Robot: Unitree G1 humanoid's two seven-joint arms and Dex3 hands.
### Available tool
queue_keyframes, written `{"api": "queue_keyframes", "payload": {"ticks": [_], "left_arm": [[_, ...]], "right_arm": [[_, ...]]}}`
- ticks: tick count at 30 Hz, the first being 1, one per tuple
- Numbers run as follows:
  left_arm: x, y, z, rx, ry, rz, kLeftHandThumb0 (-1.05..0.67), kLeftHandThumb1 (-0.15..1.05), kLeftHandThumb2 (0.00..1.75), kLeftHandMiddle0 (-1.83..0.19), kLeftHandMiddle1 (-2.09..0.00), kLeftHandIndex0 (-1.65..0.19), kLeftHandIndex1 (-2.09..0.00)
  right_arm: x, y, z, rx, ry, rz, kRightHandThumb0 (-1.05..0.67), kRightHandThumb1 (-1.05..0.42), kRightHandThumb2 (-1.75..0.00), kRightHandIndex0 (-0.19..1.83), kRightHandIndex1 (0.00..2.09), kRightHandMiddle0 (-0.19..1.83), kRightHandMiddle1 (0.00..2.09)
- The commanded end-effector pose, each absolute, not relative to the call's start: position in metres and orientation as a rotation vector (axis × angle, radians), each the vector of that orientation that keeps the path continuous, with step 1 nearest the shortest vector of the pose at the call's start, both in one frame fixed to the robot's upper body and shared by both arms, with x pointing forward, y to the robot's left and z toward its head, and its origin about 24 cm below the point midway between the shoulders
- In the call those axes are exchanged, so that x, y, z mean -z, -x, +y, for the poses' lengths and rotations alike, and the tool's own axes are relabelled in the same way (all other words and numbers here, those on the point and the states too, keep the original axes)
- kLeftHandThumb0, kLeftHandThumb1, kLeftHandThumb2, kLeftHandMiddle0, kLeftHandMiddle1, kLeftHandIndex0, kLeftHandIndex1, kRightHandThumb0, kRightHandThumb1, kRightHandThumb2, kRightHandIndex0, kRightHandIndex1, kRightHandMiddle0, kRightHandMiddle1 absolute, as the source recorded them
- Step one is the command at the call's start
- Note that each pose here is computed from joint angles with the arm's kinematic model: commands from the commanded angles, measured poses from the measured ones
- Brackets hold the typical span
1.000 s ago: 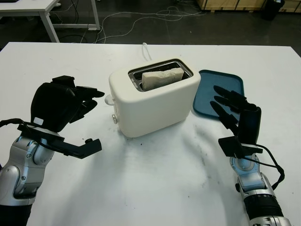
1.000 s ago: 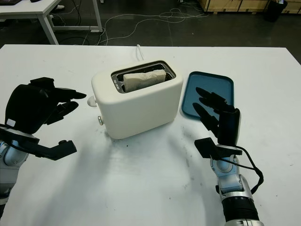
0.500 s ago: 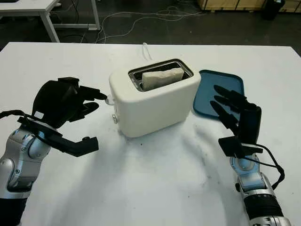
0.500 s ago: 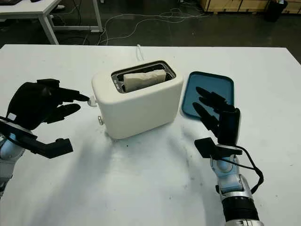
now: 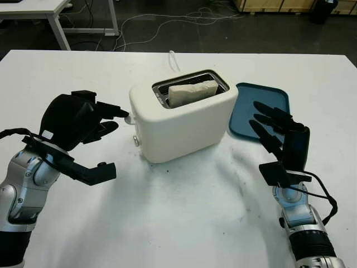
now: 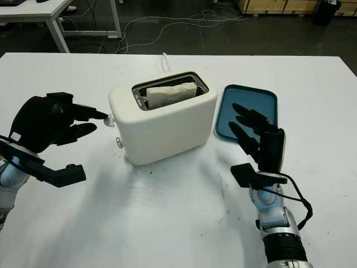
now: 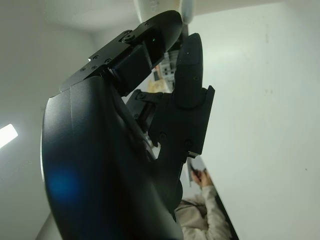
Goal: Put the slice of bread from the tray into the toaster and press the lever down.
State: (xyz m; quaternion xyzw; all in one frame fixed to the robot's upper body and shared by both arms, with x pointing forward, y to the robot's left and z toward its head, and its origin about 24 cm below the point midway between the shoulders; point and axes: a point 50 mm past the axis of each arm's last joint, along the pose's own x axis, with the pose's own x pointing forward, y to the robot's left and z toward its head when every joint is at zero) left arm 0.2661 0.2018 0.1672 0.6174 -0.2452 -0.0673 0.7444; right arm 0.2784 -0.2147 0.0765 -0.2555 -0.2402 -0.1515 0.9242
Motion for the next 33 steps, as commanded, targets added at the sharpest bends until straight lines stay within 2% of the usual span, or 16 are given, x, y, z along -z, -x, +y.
{"api": "queue_keyframes", "payload": {"ticks": [1, 22, 33], "left_arm": [[-0.169, -0.266, 0.201, 0.153, -1.35, -0.56, -0.3, 0.92, 0.19, -0.64, -1.72, -0.96, -0.07], [-0.164, -0.264, 0.198, 0.199, -1.339, -0.562, -0.32, 0.92, 0.22, -0.68, -1.67, -0.99, -0.04], [-0.152, -0.262, 0.195, 0.248, -1.326, -0.542, -0.28, 0.92, 0.14, -0.69, -1.69, -1.02, -0.04]], "right_arm": [[-0.079, -0.278, -0.215, 0.312, 0.517, -0.517, -0.3, -0.92, -0.02, 1.15, 0.01, 0.98, 0.0], [-0.079, -0.278, -0.214, 0.318, 0.516, -0.518, -0.31, -0.92, -0.02, 1.16, 0.01, 0.98, 0.0], [-0.079, -0.277, -0.215, 0.317, 0.514, -0.514, -0.32, -0.92, -0.03, 1.15, 0.0, 0.98, 0.0]]}}
